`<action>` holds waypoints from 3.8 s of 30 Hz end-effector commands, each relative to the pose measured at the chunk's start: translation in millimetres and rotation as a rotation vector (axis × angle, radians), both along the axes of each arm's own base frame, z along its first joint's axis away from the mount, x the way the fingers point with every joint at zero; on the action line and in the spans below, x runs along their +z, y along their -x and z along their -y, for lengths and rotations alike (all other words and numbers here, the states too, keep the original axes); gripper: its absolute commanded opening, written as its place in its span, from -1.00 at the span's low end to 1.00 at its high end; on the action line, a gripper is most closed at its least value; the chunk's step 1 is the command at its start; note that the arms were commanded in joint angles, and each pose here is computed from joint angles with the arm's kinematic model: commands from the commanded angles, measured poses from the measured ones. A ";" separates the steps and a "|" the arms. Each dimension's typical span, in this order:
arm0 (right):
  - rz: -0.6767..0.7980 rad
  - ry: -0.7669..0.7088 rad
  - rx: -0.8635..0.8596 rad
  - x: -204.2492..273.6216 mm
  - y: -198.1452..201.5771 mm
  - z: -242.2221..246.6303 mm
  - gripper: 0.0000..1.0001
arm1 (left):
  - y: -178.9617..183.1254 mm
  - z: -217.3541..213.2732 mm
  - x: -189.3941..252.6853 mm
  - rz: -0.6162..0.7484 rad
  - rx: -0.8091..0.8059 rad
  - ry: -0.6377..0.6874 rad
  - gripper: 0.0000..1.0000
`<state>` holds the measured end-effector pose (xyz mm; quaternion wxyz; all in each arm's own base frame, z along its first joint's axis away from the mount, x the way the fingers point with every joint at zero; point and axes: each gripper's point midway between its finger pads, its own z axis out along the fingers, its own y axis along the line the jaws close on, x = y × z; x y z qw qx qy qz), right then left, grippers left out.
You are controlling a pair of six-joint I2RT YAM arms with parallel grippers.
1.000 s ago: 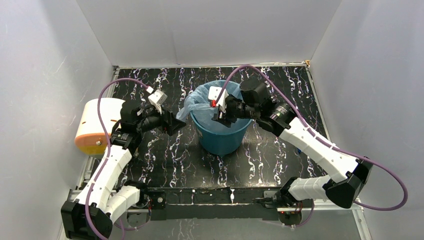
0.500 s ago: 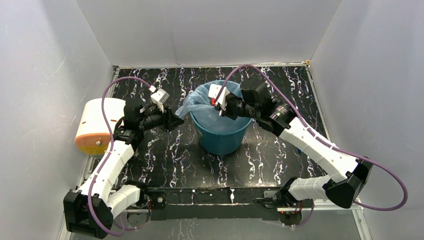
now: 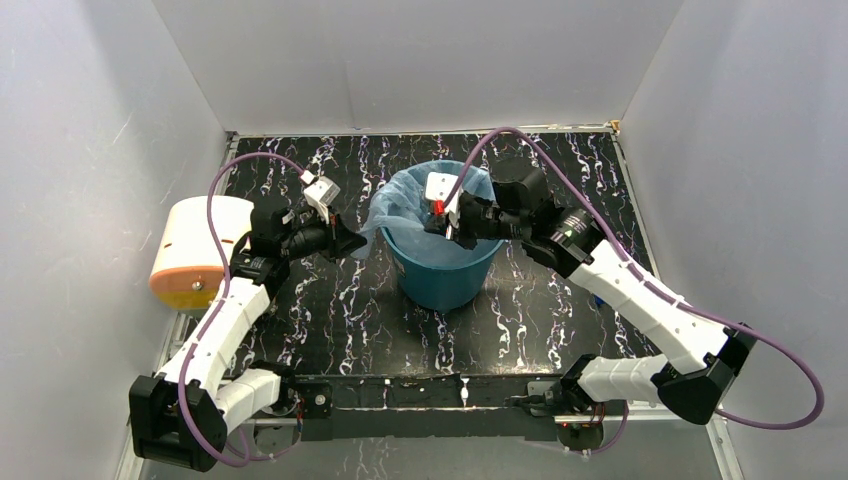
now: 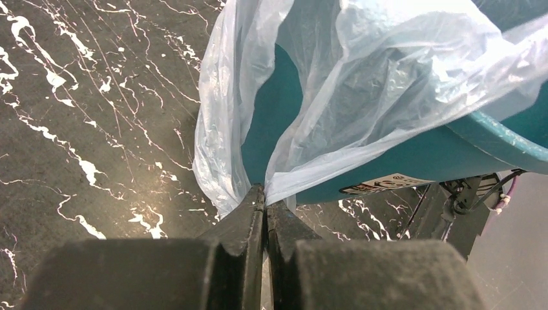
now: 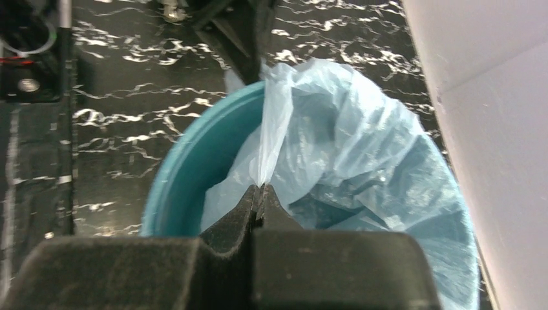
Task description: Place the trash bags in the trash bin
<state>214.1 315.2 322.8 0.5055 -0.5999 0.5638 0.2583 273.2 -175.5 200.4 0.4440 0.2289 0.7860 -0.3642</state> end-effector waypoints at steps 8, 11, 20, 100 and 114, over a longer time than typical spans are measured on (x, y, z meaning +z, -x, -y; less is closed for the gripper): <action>-0.144 -0.052 0.194 14.8 55.1 -0.7 -1.00 | -4.3 4.3 15.5 0.004 -0.001 0.043 -0.60; -0.130 -0.059 0.177 17.8 52.1 0.1 -1.00 | -5.3 3.5 21.8 0.011 0.014 0.051 -0.03; -0.113 -0.071 0.149 17.6 46.6 -0.6 -1.00 | 25.0 21.7 48.1 0.079 -0.200 0.124 0.15; -0.242 -0.421 -1.176 80.6 -38.6 158.3 0.70 | 12.9 18.0 23.7 0.034 -0.138 0.097 -1.00; -0.582 -0.400 -1.275 40.4 -83.1 189.5 0.43 | 15.0 18.0 26.9 0.040 -0.145 0.093 -1.00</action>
